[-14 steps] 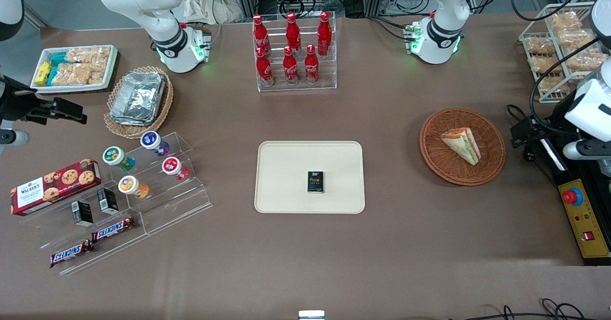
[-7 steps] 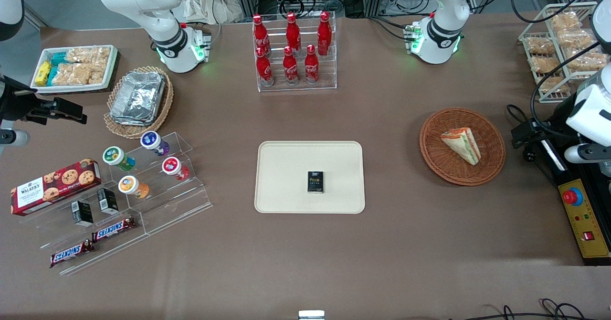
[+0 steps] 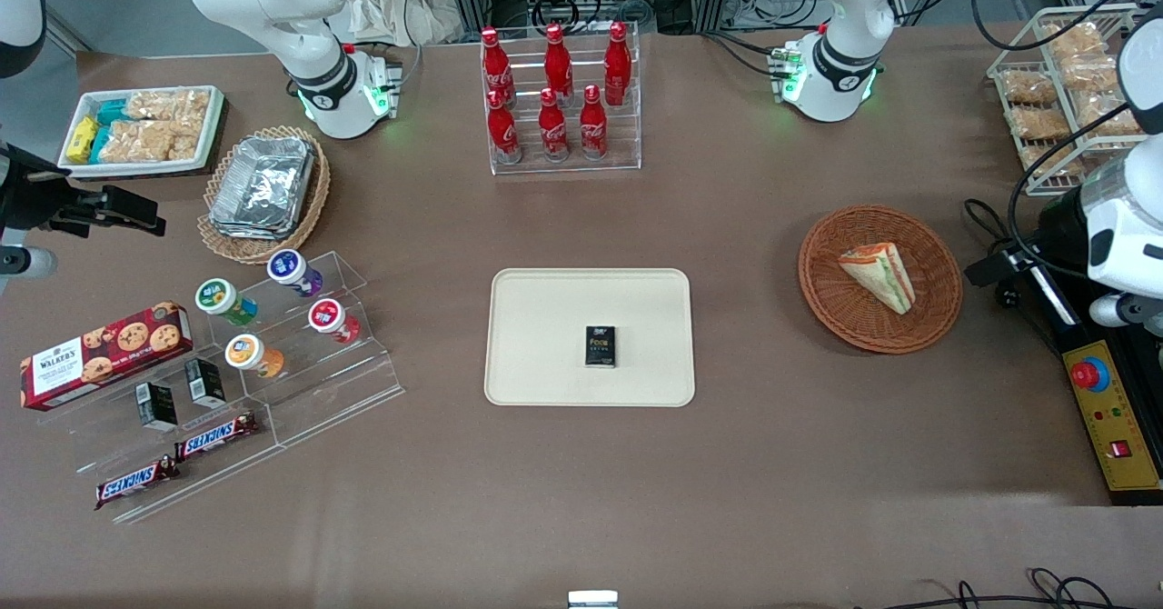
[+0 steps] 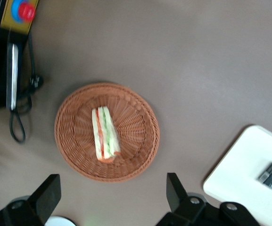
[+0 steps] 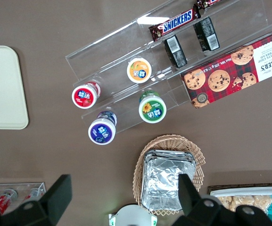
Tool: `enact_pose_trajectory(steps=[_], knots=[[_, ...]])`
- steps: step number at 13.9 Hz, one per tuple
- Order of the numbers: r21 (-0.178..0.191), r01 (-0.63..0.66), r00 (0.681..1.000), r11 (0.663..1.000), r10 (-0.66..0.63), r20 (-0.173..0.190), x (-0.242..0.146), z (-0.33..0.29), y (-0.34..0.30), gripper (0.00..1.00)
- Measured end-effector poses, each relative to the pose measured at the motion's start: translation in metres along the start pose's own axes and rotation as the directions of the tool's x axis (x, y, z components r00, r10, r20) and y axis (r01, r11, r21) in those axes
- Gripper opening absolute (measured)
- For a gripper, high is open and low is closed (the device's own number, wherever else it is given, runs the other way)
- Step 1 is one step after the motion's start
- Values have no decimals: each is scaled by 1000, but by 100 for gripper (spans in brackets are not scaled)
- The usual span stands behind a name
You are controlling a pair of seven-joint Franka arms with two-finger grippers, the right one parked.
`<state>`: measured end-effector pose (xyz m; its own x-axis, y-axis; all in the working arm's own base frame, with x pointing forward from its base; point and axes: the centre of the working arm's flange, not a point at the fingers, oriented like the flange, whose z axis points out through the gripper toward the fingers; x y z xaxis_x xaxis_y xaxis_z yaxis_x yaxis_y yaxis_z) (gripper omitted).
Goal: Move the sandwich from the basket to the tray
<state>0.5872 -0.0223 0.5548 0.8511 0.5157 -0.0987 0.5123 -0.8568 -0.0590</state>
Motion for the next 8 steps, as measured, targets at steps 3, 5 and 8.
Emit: enact_pose_trajectory(steps=[3, 5, 8], knots=[[36, 96, 994, 995, -98, 43, -4, 27, -2, 100], [55, 148, 987, 988, -151, 59, -4, 52, -6, 99], [14, 192, 981, 981, -192, 9, -2, 104, -19, 99]])
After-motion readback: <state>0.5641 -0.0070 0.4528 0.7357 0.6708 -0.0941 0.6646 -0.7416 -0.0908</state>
